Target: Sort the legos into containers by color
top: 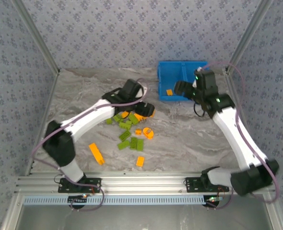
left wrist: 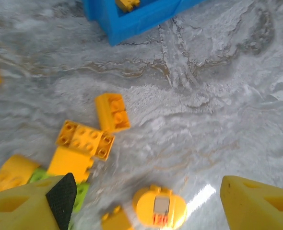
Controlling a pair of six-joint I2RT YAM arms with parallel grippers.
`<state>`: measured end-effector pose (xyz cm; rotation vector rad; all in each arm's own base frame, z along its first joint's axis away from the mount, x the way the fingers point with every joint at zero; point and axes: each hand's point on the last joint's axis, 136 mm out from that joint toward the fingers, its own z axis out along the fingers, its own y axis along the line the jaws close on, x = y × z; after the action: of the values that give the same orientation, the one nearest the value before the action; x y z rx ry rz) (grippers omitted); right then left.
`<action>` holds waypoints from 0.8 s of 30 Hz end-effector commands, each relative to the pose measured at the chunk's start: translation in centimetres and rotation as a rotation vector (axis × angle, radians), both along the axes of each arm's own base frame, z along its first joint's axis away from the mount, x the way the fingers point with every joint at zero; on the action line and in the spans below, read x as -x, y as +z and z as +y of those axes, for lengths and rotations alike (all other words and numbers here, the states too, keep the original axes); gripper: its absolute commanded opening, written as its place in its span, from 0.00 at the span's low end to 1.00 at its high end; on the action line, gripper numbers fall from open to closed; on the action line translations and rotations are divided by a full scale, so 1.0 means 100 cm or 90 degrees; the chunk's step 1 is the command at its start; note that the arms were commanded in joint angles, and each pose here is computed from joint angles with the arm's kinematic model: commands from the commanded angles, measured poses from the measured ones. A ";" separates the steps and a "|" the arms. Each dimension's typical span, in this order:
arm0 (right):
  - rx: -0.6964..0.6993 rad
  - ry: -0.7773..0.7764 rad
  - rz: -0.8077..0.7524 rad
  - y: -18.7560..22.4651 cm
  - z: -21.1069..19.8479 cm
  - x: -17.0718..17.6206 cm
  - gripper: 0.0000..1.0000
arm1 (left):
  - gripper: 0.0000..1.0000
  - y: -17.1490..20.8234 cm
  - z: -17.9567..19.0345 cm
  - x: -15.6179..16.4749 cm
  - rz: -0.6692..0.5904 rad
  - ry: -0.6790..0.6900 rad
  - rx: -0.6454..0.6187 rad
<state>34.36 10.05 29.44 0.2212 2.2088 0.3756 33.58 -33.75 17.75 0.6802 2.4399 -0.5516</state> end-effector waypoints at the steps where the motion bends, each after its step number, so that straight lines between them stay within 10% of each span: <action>1: -0.005 -0.015 0.076 -0.040 -0.010 0.043 0.99 | 0.77 -0.038 -0.009 -0.011 0.072 0.042 -0.050; 17: -0.007 -0.015 0.063 -0.035 -0.031 0.114 1.00 | 0.41 -0.146 -0.035 -0.051 0.145 0.060 -0.166; 24: -0.027 -0.037 0.021 -0.014 -0.041 0.128 1.00 | 0.26 -0.087 -0.058 -0.053 0.094 0.045 -0.101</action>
<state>22.78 6.95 26.25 0.2806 2.2737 0.3946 39.18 -38.13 4.59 0.6181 2.7252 -0.3278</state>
